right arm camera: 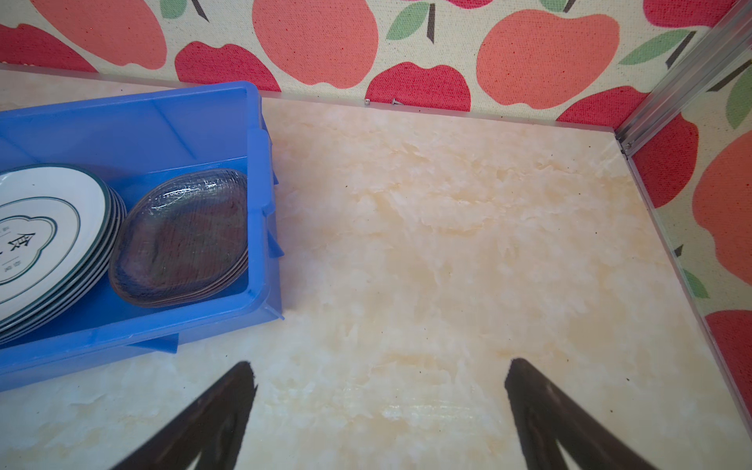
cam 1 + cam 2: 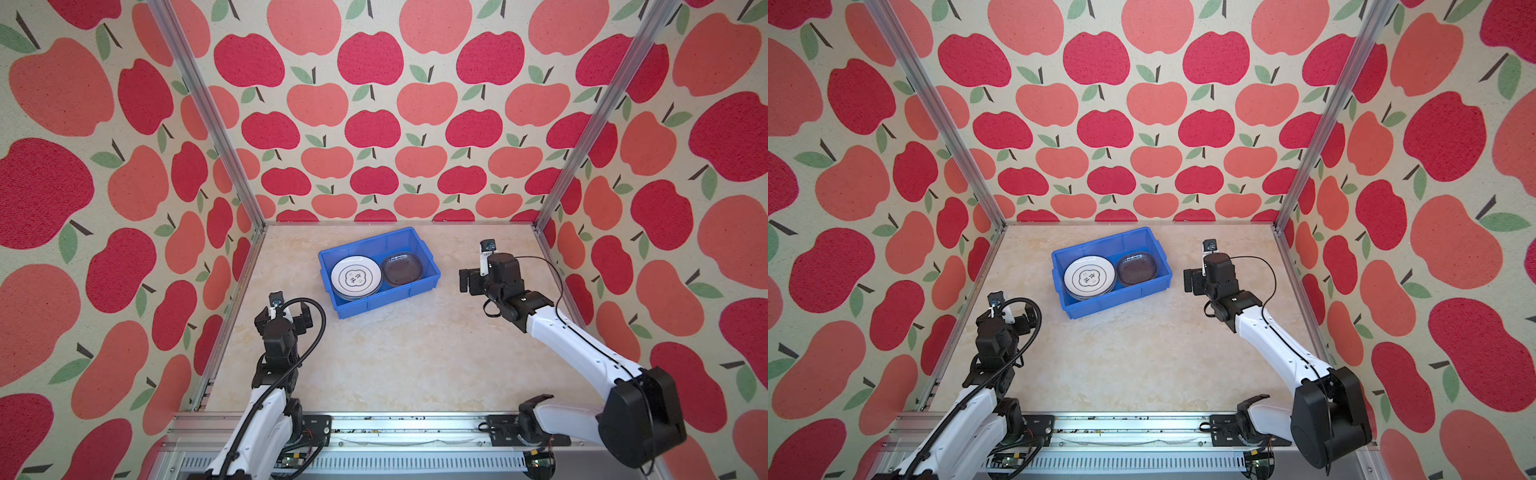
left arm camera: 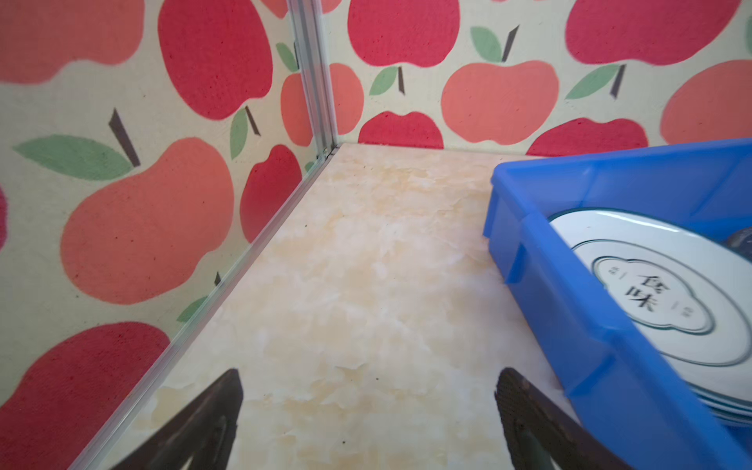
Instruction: Place the plates into the plastic bin on the countertop
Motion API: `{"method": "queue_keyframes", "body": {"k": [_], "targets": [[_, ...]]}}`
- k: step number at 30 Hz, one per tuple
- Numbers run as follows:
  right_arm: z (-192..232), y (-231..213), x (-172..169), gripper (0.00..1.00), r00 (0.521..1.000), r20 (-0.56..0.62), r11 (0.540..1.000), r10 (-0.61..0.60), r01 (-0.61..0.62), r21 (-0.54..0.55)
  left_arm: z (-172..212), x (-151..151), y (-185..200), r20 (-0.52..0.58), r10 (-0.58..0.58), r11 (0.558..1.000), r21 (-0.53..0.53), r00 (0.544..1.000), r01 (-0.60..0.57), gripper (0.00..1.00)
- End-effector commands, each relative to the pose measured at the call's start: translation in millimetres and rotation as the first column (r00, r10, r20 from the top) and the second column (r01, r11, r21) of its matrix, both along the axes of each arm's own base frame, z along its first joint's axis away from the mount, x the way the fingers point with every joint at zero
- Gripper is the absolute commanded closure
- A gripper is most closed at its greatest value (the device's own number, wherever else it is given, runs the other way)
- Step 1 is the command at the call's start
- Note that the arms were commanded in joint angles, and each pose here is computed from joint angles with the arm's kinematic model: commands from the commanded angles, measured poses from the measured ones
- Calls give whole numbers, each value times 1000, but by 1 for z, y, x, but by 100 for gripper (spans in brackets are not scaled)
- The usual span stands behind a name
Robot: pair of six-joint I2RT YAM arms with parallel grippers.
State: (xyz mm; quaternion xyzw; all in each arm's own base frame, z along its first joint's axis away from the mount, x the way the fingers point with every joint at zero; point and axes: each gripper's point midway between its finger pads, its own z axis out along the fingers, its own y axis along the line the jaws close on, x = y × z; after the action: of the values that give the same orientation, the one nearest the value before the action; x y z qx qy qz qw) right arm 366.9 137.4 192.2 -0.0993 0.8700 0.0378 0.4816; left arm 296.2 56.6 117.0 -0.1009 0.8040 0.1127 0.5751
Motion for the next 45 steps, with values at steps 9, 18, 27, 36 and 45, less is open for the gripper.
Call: {"method": "queue_keyframes", "body": {"k": [9, 18, 27, 36, 45], "targets": [[-25, -22, 10, 1, 995, 58, 991, -79, 84, -105, -24, 68, -2, 151, -84, 995, -35, 985, 90, 1], [-41, -75, -6, 1, 965, 78, 938, -249, 260, -228, -31, 78, 6, 68, -31, 998, -47, 997, 34, 1], [-51, -150, 14, 1, 874, 154, 839, -461, 486, -244, -34, 99, -4, -6, -90, 995, -33, 996, 90, 1], [-90, -138, 35, 0, 927, 233, 931, -294, 333, -150, -34, 99, -5, -14, -91, 995, -36, 996, 91, 1], [-95, -140, 23, 0, 906, 324, 947, -273, 312, -76, -34, 99, -5, -11, -91, 995, -34, 996, 91, 1]]}}
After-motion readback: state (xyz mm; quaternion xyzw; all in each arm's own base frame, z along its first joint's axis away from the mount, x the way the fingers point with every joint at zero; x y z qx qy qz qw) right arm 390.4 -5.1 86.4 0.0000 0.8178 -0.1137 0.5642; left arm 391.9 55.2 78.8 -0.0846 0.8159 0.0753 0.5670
